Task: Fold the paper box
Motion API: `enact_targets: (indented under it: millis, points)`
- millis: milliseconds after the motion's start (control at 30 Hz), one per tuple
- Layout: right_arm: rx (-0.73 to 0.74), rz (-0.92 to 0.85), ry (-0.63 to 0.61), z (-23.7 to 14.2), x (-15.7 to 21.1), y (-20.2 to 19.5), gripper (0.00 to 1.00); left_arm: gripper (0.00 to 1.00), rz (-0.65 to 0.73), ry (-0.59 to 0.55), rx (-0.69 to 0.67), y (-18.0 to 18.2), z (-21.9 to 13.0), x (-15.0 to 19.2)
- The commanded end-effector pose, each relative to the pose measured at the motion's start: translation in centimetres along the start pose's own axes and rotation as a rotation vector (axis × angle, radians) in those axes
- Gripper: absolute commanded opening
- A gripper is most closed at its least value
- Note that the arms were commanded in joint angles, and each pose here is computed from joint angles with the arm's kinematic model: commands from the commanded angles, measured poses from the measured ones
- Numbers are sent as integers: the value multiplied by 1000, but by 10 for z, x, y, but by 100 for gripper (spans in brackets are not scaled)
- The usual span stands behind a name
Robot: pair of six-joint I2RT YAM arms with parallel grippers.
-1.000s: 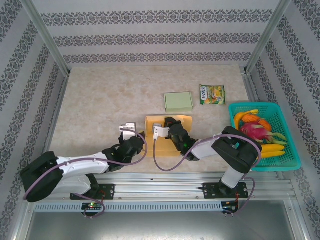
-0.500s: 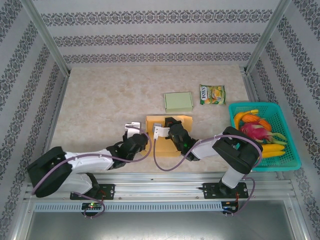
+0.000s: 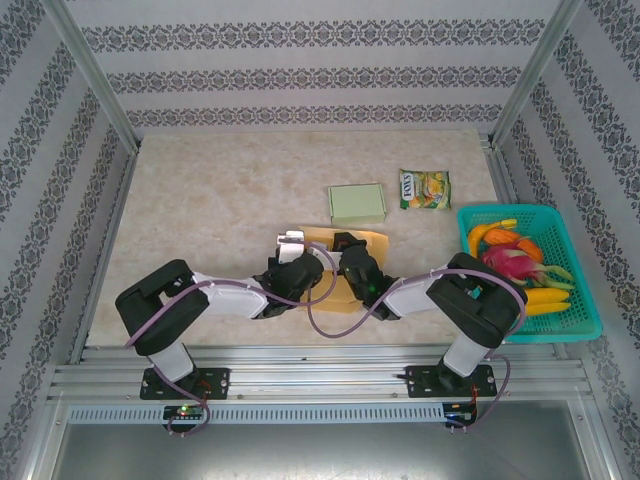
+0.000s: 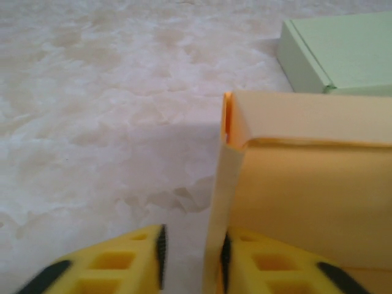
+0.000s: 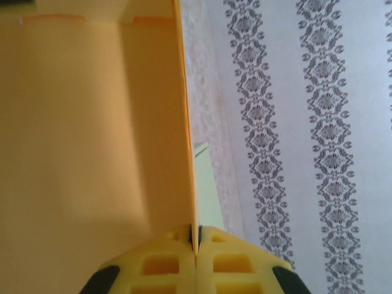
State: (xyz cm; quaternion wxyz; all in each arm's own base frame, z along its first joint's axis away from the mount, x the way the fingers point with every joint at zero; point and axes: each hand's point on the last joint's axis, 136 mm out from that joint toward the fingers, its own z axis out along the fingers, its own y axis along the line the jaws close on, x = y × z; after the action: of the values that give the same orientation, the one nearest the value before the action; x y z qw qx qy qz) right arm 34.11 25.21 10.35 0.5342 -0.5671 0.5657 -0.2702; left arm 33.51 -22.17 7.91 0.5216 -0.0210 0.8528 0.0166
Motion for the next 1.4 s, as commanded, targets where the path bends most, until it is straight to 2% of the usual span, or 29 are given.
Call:
enact_targets:
  millis: [0,100,233,300,500,600,767,867,967,1067,1200,1367]
  points:
    - [-169,-70,45,-8,18,51,0,14,-87,-80,-188,34,7,-21]
    - [-165,-59,48,-7,19,49,0,0,-100,-69,-209,42,9,-18]
    - [-165,-15,24,-6,15,47,0,0,-90,-56,-119,35,8,-15]
    - [-170,22,-5,-7,8,45,4,0,-82,-42,-106,35,6,-13]
    - [-155,148,-73,-25,-3,24,47,0,-97,-48,-129,49,-5,-16]
    - [-153,233,-93,-39,-2,10,57,0,-93,-49,-131,55,-10,-17]
    - [-111,433,-143,-71,-5,-23,58,0,-108,-56,-116,62,-17,-18]
    - [-67,701,-107,-93,3,-54,59,0,-127,-56,-92,65,-23,-18]
    - [-112,1048,-36,-116,10,-74,55,0,-164,-61,-61,69,-30,-18]
    - [-168,1337,22,-128,11,-76,50,0,-190,-63,-35,72,-37,-18]
    - [-291,1513,21,-125,-14,-73,49,0,-184,-56,-24,73,-38,-14]
    - [-391,1566,47,-102,-45,-73,51,0,-192,-49,-28,77,-38,-7]
